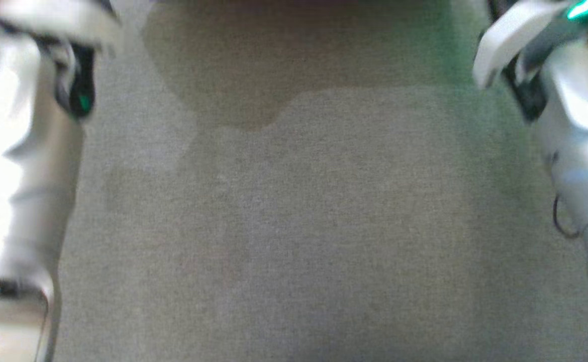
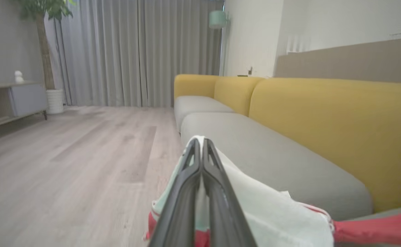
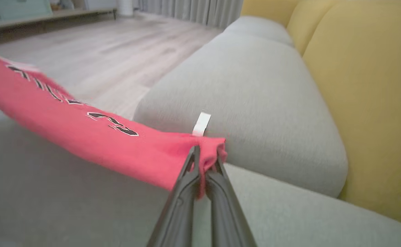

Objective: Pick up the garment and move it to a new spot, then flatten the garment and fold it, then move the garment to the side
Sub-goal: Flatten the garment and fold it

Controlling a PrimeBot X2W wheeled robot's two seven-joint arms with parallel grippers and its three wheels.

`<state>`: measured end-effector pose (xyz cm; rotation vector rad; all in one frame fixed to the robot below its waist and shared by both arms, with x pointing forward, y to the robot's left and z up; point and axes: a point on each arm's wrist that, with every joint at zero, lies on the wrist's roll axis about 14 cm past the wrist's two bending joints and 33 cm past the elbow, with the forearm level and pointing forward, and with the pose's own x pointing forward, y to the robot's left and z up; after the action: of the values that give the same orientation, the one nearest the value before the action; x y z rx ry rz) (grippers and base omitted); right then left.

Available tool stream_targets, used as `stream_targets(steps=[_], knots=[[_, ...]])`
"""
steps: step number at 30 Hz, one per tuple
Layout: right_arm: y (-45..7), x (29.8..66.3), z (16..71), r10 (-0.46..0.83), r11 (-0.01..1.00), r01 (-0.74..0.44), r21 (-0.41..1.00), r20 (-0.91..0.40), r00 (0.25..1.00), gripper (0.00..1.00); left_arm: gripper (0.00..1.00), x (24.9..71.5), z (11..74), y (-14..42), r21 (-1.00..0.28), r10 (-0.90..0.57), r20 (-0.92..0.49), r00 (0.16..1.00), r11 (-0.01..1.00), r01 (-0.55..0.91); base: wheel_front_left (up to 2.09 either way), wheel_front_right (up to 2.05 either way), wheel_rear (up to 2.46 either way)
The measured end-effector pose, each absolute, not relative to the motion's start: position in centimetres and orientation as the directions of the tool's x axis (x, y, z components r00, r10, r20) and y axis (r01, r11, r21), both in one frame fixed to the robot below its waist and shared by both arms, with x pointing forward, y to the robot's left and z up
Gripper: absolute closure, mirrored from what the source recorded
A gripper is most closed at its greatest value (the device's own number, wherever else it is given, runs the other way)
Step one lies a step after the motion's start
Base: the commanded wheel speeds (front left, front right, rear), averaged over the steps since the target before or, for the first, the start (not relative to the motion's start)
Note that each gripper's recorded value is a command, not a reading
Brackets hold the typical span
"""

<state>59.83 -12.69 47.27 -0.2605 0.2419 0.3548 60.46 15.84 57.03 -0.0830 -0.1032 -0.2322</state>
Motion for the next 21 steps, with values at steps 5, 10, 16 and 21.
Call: stream_targets(steps=[5,10,16,21], knots=[[-13.3,55.9,44.4,0.317,0.885,-0.420,-0.199,-0.402,0.859,1.00,1.00,55.9,52.6,16.4,-0.004,-0.293,-0.003,0.956,0.956,0.293,0.00,0.00,0.00],[-14.1,52.6,44.2,0.330,0.871,-0.454,-0.189,-0.459,0.825,1.00,1.00,50.9,50.1,16.3,-0.015,-0.349,-0.103,0.931,0.937,0.349,0.00,0.00,0.00],[-14.0,49.8,45.1,0.368,0.850,-0.493,-0.184,-0.463,0.806,1.00,1.00,46.8,49.5,16.4,-0.104,-0.384,-0.173,0.907,0.923,0.371,0.00,0.00,0.00],[-14.3,47.4,46.1,0.383,0.846,-0.505,-0.171,-0.465,0.799,1.00,1.00,43.5,50.0,16.6,-0.115,-0.416,-0.212,0.885,0.909,0.400,0.00,0.00,0.00]])
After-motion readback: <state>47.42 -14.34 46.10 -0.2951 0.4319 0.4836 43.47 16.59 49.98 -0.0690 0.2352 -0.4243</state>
